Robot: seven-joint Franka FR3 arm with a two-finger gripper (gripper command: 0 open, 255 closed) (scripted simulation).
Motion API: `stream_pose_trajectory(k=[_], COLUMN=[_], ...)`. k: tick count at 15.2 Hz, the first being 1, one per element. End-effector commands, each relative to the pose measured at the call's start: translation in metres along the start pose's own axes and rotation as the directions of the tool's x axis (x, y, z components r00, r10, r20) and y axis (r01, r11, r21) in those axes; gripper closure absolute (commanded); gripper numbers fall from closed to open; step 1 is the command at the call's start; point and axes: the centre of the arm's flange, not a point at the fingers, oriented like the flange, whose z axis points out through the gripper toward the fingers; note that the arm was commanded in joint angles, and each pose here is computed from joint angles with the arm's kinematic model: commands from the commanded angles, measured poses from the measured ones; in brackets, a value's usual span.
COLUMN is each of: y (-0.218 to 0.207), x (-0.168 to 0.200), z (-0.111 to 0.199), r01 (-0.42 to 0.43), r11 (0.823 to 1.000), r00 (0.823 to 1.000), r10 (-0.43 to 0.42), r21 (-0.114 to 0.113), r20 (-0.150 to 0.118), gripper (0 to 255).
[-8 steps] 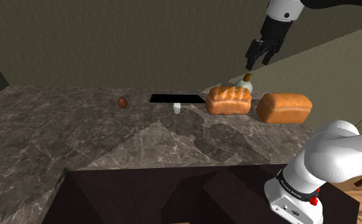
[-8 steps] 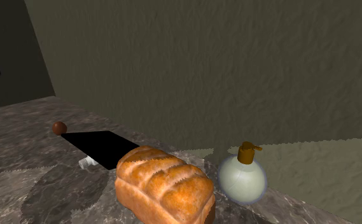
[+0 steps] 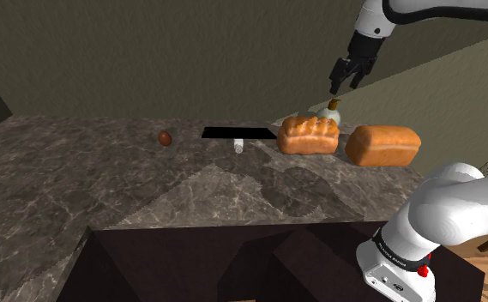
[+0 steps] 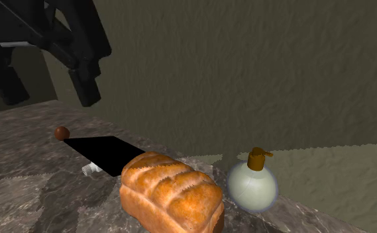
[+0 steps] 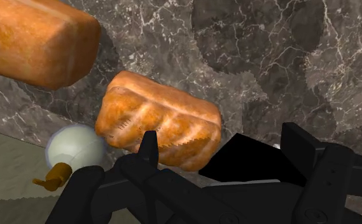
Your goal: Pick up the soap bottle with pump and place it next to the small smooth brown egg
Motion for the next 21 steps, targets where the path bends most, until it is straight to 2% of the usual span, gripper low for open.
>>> stream_pose_trajectory(k=[1,21], y=[0.021,0.223], x=[0.013,0.135], z=[0.014,0.145], r01=[-0.007,-0.082], r11=[1.0,0.995], r00=[1.0,0.997], r10=[0.007,0.082], r21=[0.005,0.058], r20=[-0.001,0.001], gripper=[0,0])
